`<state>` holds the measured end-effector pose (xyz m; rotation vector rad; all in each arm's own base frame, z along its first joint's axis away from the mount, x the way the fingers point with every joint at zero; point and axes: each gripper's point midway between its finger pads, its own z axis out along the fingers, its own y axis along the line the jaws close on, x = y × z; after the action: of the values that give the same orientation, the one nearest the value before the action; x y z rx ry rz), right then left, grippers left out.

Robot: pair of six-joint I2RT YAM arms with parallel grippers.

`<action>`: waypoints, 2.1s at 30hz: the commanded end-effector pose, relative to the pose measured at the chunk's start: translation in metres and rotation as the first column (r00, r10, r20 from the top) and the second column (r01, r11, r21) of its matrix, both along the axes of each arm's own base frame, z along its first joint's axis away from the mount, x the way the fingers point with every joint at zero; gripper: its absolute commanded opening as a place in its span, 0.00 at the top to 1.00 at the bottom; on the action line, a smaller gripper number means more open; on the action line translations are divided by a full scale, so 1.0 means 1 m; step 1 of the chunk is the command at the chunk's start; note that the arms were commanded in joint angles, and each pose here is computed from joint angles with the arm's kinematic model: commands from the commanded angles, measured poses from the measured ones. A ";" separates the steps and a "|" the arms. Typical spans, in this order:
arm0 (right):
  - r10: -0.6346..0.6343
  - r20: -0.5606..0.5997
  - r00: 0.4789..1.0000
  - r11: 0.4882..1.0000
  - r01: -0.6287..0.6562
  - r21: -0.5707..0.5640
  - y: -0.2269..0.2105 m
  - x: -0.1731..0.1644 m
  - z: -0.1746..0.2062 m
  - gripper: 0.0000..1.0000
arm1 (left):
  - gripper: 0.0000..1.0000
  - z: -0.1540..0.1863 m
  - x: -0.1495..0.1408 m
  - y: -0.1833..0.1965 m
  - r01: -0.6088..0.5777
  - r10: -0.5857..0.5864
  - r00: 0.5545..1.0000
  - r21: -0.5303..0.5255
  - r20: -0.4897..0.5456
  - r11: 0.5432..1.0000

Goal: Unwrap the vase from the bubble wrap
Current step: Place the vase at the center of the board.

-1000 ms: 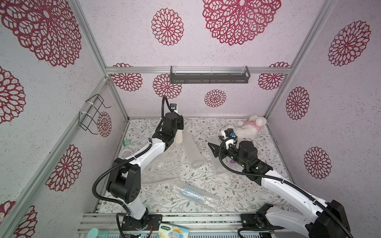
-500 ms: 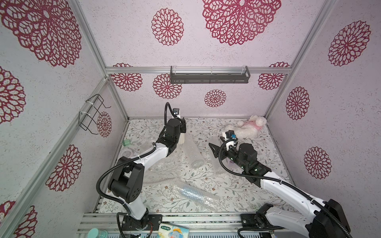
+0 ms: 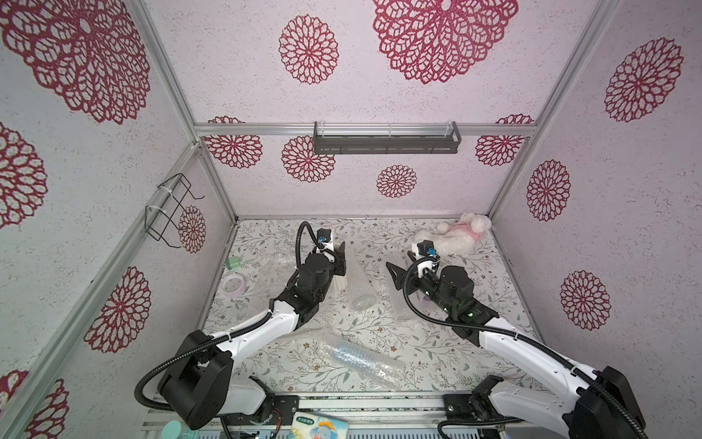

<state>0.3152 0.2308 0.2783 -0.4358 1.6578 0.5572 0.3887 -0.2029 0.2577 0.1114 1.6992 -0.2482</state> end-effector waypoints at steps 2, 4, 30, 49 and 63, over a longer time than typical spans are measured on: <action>-0.056 0.048 0.997 0.997 0.054 0.047 -0.012 0.002 0.019 0.18 | 0.72 0.024 -0.015 -0.003 0.010 -0.002 0.997 -0.100 0.081 0.995; -0.072 0.049 0.996 0.996 0.070 0.050 -0.015 0.004 0.019 0.18 | 0.72 0.017 -0.021 -0.006 0.018 -0.011 0.998 -0.110 0.067 0.994; -0.122 0.042 0.992 0.992 0.121 0.034 -0.025 0.011 0.008 0.18 | 0.73 -0.042 -0.052 -0.027 0.036 -0.037 0.999 -0.076 -0.007 0.996; -0.048 0.041 0.998 0.998 0.046 0.049 -0.012 0.005 0.005 0.19 | 0.73 -0.013 -0.061 0.093 -0.333 0.329 0.941 -0.059 -0.077 0.941; 0.008 0.025 1.000 0.999 -0.009 0.042 0.003 0.006 0.004 0.19 | 0.71 -0.011 -0.102 0.254 -0.888 0.888 0.460 -0.013 -0.028 0.459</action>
<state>0.3214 0.2265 0.2611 -0.4185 1.6758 0.5481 0.3079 0.0194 0.2216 -0.6206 1.7154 0.4289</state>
